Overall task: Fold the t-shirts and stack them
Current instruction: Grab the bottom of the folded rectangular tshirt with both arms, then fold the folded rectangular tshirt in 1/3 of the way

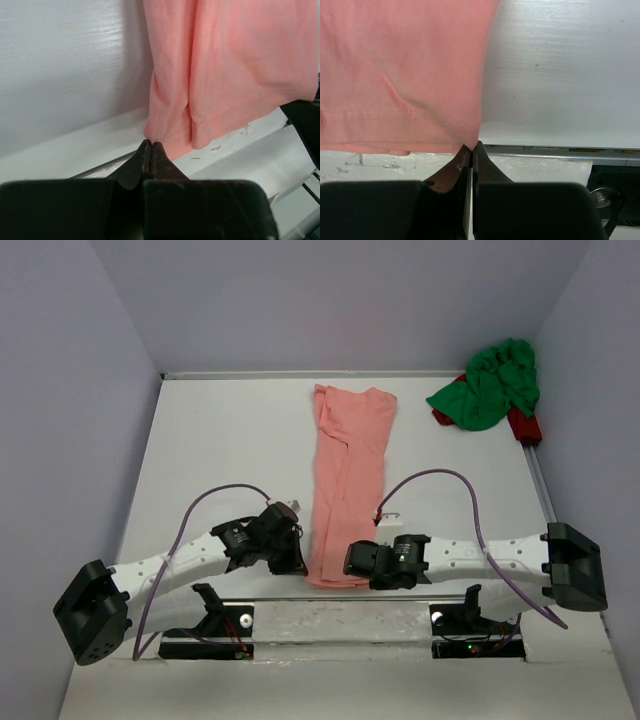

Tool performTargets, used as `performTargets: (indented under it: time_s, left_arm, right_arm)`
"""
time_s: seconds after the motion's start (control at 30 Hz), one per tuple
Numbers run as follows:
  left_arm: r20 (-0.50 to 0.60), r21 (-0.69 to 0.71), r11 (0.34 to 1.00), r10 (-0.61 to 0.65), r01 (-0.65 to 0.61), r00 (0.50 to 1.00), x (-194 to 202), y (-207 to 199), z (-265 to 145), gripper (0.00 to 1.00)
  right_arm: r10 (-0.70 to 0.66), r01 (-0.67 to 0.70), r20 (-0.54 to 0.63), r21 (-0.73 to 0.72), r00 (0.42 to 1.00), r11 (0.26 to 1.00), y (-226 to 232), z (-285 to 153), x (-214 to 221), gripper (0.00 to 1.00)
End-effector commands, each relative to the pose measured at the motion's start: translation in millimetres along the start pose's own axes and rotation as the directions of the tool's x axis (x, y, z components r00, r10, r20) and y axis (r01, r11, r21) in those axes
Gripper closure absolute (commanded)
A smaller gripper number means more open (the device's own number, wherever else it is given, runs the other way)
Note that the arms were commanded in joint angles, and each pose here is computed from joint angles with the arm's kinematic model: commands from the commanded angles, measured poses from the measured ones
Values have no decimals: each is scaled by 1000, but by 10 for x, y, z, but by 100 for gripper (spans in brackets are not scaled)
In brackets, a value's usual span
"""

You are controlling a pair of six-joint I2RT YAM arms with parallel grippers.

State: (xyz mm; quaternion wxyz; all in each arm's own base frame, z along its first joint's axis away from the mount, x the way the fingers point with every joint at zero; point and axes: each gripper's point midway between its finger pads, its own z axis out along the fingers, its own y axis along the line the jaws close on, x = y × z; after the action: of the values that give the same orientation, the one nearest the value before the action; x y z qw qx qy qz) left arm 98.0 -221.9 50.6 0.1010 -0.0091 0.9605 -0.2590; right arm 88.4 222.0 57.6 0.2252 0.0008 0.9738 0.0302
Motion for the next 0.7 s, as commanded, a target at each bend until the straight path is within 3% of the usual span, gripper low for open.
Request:
performTargets:
  time_s: [0.0, 0.33, 0.67]
  left_arm:
    - [40, 17, 998, 65, -66, 997, -150, -197, -138, 100]
    - [164, -47, 982, 187, -182, 969, -624, -525, -441, 100]
    - [197, -67, 955, 297, -290, 934, -1188, -1054, -381, 100]
  right_arm:
    - [-2, 1, 70, 9, 998, 1000, 35, -98, -171, 100]
    - [-77, 51, 170, 154, 982, 987, -70, -192, -687, 100]
    - [-113, 84, 218, 139, 969, 987, -272, -126, -1907, 100]
